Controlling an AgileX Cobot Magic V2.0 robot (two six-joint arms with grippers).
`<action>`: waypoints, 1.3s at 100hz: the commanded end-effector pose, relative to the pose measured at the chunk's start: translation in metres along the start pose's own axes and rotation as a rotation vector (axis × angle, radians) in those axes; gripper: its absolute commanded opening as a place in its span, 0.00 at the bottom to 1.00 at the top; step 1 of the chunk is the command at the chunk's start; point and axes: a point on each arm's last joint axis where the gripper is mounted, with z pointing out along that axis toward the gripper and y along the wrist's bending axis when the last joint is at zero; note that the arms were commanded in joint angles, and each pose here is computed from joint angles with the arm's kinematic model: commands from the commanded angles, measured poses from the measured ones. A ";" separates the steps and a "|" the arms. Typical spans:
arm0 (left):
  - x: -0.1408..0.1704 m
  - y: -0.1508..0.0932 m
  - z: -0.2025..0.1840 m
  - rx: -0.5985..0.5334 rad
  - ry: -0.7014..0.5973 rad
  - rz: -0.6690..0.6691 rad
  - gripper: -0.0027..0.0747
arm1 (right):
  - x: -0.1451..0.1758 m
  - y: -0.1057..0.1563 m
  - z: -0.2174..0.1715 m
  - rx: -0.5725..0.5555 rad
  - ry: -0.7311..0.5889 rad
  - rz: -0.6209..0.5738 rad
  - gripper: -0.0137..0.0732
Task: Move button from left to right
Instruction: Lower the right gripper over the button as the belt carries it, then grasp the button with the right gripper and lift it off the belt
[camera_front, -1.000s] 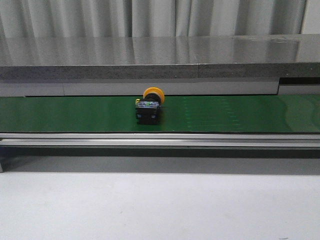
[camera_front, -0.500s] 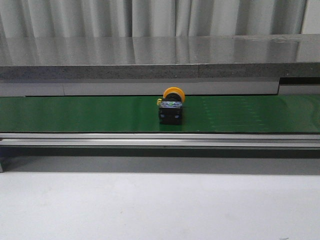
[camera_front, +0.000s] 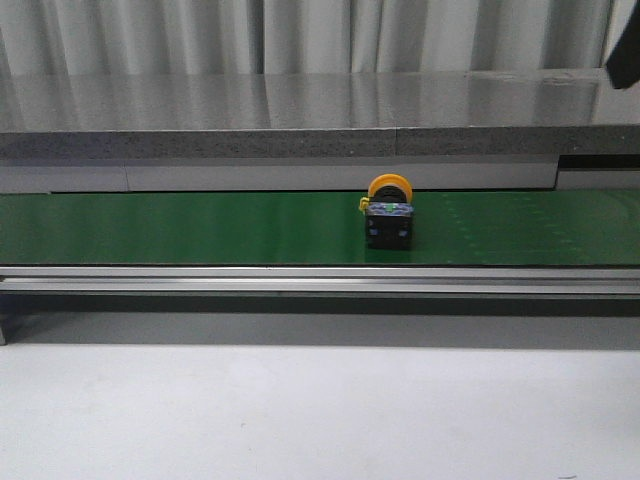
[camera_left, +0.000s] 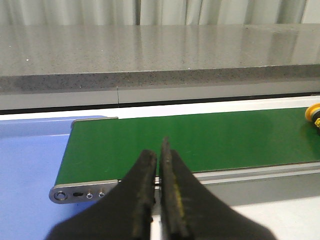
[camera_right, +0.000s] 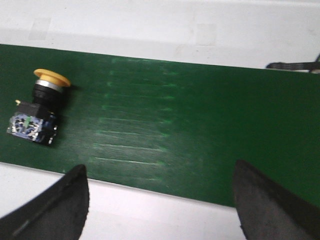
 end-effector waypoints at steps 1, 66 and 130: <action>-0.017 0.002 -0.001 -0.021 -0.106 -0.015 0.04 | -0.023 0.013 0.002 -0.041 -0.086 -0.021 0.80; -0.017 0.002 -0.001 -0.021 -0.106 -0.015 0.04 | -0.036 0.055 0.090 -0.119 0.060 -0.057 0.80; -0.017 0.002 -0.001 -0.021 -0.106 -0.015 0.04 | -0.018 0.052 0.129 -0.088 0.178 -0.061 0.53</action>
